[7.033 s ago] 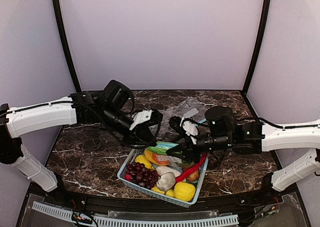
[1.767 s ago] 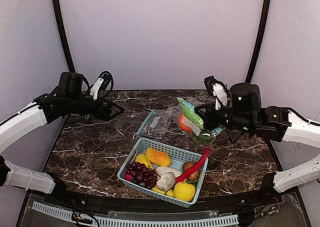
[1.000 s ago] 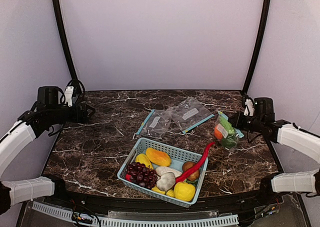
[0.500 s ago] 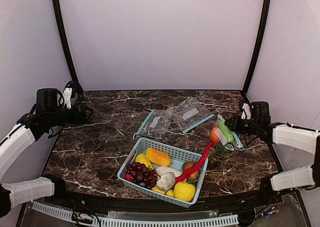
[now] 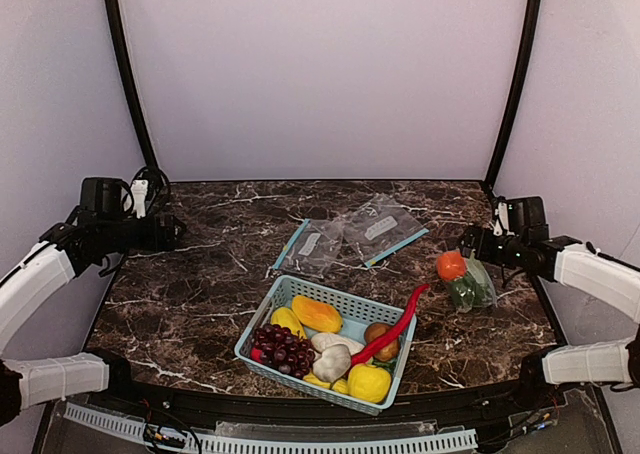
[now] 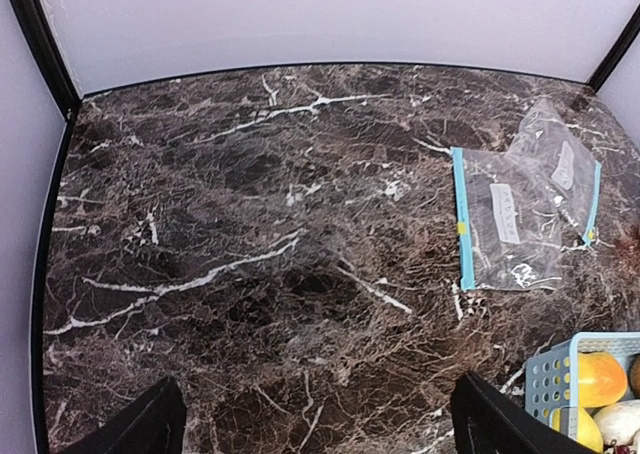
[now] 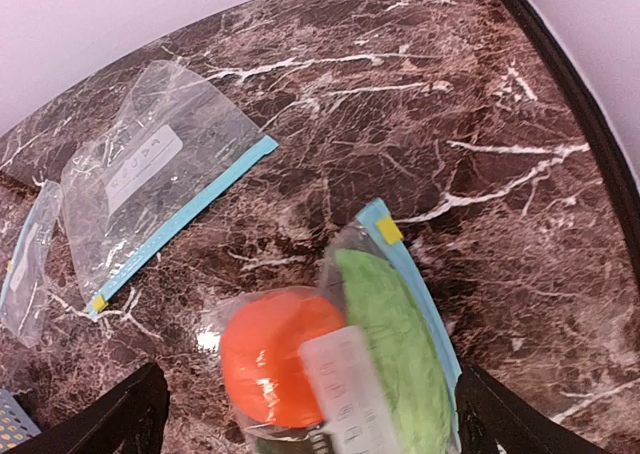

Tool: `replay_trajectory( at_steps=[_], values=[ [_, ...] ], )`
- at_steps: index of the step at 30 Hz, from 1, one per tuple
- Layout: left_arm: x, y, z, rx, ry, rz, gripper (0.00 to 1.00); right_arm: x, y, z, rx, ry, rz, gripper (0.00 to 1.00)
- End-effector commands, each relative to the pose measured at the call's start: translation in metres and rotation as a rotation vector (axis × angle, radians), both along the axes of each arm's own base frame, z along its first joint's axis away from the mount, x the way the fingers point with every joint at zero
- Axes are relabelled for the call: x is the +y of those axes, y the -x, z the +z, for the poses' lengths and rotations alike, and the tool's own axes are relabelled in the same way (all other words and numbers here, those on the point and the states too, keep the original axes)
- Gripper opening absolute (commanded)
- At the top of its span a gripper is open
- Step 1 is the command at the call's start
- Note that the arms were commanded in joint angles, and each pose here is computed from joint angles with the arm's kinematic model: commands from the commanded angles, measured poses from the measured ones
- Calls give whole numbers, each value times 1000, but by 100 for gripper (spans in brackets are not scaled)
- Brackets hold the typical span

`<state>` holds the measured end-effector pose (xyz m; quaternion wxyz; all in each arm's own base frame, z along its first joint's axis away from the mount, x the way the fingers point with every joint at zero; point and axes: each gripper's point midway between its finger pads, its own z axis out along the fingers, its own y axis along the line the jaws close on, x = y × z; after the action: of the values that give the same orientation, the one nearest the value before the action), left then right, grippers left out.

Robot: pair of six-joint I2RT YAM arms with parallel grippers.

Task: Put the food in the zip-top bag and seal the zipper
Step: Set the zipper food storage bag at the center of the board, then reset both arms

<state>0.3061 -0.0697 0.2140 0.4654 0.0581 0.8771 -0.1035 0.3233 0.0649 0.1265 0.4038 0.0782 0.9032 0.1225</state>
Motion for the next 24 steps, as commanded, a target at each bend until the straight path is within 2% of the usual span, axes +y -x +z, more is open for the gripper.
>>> replay_trajectory(
  at_steps=[1,6,10,17,21,24],
  values=[
    [13,-2,-11,73,-41,67,93,-22,-3,14,6,100,-78,99],
    [15,-3,-8,61,-36,83,95,-20,-7,22,13,120,-54,99],
    [15,-6,5,30,-2,105,97,-14,-7,42,-37,110,-12,99],
    [15,-7,37,-51,-5,95,99,-20,6,97,-271,162,14,99],
    [22,4,59,-150,-39,96,99,-23,22,124,-423,165,16,99],
    [23,9,56,-178,-52,89,99,-21,31,132,-502,151,31,99]
  ],
)
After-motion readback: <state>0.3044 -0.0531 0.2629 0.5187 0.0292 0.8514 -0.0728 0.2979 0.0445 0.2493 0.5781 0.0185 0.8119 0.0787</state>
